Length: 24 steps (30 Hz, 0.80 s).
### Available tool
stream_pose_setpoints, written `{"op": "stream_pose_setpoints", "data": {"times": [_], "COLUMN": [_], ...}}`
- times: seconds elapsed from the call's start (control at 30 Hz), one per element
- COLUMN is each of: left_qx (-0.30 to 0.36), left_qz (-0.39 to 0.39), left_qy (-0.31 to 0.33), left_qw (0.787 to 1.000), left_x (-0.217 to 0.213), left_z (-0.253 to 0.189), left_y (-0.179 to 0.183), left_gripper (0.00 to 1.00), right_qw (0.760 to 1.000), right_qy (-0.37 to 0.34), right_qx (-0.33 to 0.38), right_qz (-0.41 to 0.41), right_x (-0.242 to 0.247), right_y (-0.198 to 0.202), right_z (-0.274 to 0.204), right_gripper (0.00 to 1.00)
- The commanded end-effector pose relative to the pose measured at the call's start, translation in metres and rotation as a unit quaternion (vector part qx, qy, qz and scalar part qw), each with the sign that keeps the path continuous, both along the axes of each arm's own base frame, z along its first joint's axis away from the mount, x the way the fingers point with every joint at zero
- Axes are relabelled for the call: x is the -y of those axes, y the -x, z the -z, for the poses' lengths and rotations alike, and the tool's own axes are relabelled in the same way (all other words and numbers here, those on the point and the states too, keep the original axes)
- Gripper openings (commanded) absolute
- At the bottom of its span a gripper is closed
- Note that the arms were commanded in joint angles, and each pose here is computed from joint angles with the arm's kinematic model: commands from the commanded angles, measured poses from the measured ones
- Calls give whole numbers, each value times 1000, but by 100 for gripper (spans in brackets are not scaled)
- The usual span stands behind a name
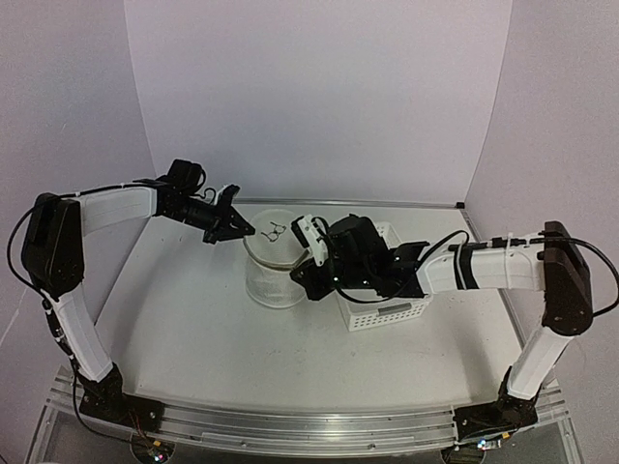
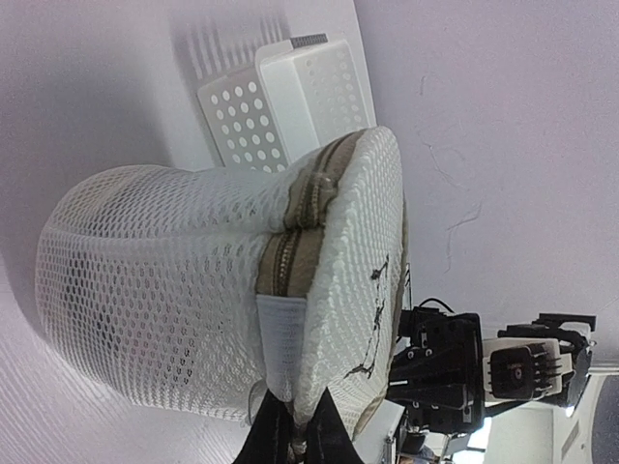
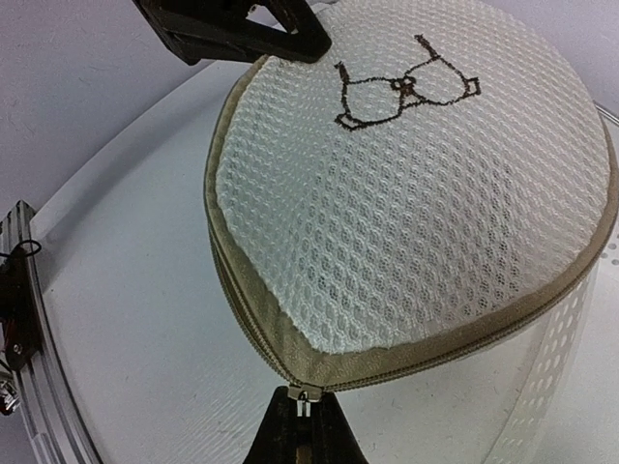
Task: Unzip the laundry bag and remove the bra
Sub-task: Unzip the zipper of the laundry bag.
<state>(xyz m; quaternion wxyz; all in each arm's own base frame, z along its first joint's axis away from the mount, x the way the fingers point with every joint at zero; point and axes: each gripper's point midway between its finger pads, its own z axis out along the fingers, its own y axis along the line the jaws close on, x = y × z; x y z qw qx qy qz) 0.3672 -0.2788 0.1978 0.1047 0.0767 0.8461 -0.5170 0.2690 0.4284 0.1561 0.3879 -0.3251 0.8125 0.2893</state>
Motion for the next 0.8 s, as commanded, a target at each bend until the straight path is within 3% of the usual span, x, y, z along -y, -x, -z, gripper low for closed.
{"op": "stream_pose_setpoints", "data": {"times": [0.0,0.2,0.4,0.53,0.7,0.77], "left_qx": [94,98,102,102,95,89], "left_qz": [-28,-33,-62,-92,-137,-147], "left_qy": [2,-15,-72,-120,-160,-162], "left_qw": [995,994,990,983,973,972], "left_x": [-8,-8,-23,-39,-62,-67], "left_z": [-41,-39,-24,-19,-14,-14], "left_y": [-43,-58,-61,-58,-43,-35], "left_gripper": [4,15,32,44,51,62], "right_qw": [999,999,998,998,998,998], "right_qy": [-32,-37,-43,-45,-46,-46], "right_qx": [-7,-19,-24,-28,-31,-30], "right_qz": [-6,15,35,40,39,37], "right_x": [-30,-48,-56,-64,-72,-76], "right_y": [-1,-15,-25,-31,-35,-36], "right_z": [-17,-10,-9,-8,-7,-6], "right_gripper": [0,0,0,0,0,0]}}
